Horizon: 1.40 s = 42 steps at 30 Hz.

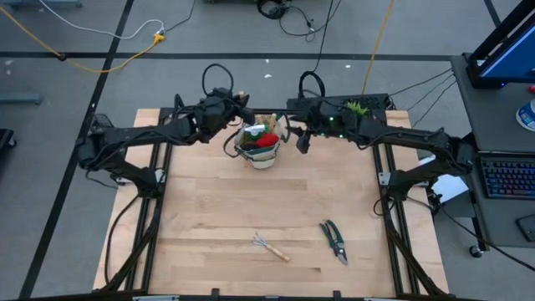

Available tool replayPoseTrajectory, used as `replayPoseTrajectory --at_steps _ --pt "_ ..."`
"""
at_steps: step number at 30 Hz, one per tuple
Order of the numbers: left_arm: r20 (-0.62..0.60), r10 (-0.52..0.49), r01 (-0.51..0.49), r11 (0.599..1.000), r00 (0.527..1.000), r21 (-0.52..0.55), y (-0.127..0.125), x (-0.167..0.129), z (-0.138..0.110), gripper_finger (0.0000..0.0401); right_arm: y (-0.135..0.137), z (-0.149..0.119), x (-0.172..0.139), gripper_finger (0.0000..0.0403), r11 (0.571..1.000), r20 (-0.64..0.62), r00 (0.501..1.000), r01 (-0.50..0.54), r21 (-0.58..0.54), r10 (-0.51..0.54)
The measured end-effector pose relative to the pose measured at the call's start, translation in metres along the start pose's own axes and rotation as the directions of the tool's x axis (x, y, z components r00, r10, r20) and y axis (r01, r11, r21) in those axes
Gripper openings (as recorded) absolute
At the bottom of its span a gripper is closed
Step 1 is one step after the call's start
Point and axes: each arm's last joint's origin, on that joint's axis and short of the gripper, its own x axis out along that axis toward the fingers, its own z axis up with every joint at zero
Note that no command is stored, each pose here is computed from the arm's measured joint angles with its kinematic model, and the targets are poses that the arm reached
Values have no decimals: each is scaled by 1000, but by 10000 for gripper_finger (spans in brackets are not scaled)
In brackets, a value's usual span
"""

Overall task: Pick & Place Garden tools in Gardening bag
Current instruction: Put the top hand rake into the gardening bag

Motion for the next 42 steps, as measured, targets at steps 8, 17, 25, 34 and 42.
replayPoseTrajectory --at_steps 8,17,25,34,42 --pt "-18 17 -17 1000 1000 -8 0 10 -10 69 -10 5 -38 132 998 81 996 40 -50 -36" --pt "-16 50 -50 999 999 9 1 15 -13 69 -9 -4 -80 61 997 151 987 54 -49 -46" --pt "-13 56 -56 998 998 -4 0 17 -15 69 -7 -13 -101 3 999 194 980 49 -4 -47" --pt "-47 41 -42 999 998 -21 -7 21 -26 69 -6 -17 -109 1 998 209 977 42 42 -50" --pt "5 29 -30 998 1000 51 -27 15 7 69 -6 -17 -108 1 998 208 977 41 47 -50"
